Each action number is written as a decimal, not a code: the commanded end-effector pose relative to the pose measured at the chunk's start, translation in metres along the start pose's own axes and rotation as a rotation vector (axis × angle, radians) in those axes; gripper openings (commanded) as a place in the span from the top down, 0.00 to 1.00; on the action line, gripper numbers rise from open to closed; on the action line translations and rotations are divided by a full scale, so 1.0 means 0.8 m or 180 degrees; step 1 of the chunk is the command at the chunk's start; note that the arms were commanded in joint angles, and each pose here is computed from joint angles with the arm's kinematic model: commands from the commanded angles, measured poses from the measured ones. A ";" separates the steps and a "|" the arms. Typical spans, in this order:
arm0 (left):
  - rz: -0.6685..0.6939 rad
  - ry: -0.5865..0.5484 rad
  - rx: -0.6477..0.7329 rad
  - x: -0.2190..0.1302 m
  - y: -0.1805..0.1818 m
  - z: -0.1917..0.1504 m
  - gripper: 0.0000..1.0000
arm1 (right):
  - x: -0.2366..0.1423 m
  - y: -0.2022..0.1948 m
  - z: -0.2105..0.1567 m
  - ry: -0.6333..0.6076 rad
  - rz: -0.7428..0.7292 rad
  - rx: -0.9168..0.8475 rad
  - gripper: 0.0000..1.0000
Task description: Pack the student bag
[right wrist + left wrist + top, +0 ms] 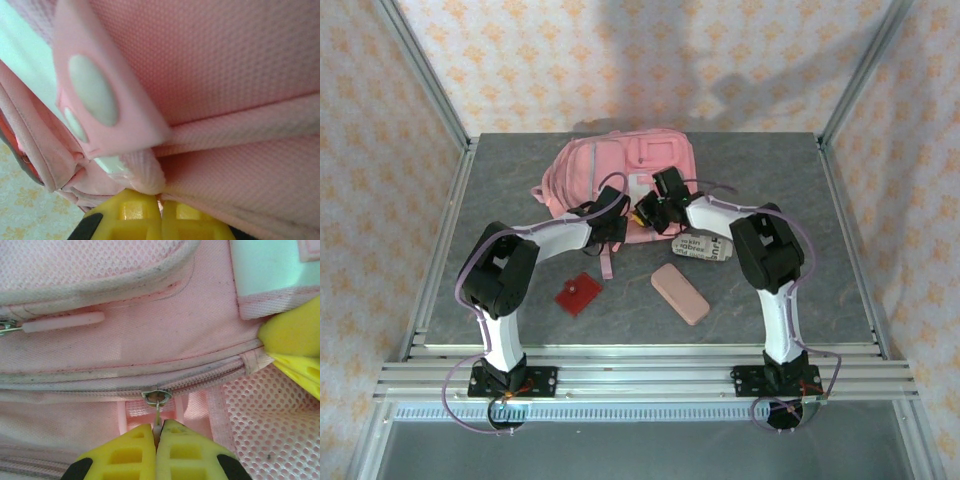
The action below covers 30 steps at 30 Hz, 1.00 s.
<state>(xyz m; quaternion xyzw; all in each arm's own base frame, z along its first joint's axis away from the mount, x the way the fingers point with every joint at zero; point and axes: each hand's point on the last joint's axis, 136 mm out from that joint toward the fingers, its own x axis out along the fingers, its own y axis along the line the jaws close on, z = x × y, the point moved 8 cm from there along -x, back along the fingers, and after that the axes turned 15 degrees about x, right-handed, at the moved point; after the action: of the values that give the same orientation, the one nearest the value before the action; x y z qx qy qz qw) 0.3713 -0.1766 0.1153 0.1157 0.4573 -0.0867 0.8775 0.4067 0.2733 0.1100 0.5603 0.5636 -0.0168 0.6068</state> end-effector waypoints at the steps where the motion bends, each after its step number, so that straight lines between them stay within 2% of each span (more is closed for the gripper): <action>1: 0.0379 0.0149 0.0047 -0.015 0.031 -0.013 1.00 | -0.003 -0.063 0.055 -0.0575 -0.0405 0.0548 1.00; 8: 0.0834 0.0270 -0.0211 -0.016 0.096 -0.030 1.00 | -0.020 -0.072 0.068 -0.0708 -0.0419 0.0553 1.00; 11: 0.0976 0.0323 -0.0253 -0.021 0.109 -0.029 1.00 | -0.024 -0.069 0.075 -0.0730 -0.0385 0.0520 1.00; 18: 0.0625 0.0197 -0.0117 -0.051 0.075 -0.023 1.00 | -0.033 -0.023 0.084 -0.0721 -0.0234 0.0056 1.00; 21: 0.0286 0.0120 -0.0016 -0.065 0.046 -0.023 1.00 | -0.039 0.005 0.087 -0.0748 -0.0145 -0.0235 0.99; 23: 0.0111 0.0082 0.0038 -0.071 0.028 -0.021 1.00 | -0.046 0.023 0.094 -0.0819 -0.0087 -0.0364 0.94; 27: -0.0158 -0.0066 0.0020 -0.077 0.002 -0.005 1.00 | -0.060 0.049 0.094 -0.0772 0.0095 -0.0505 0.72; 29: -0.0208 -0.0146 0.0016 -0.080 -0.007 0.006 1.00 | -0.068 0.055 0.083 -0.0606 0.0238 -0.0515 0.61; 30: -0.0213 -0.0177 0.0025 -0.081 -0.011 0.011 1.00 | -0.071 0.055 0.076 -0.0497 0.0295 -0.0504 0.60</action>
<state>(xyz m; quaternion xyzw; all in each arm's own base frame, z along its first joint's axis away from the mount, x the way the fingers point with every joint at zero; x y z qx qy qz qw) 0.3374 -0.1771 0.1581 0.1114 0.4392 -0.1155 0.8839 0.4492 0.2142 0.1382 0.5223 0.5197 -0.0230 0.6757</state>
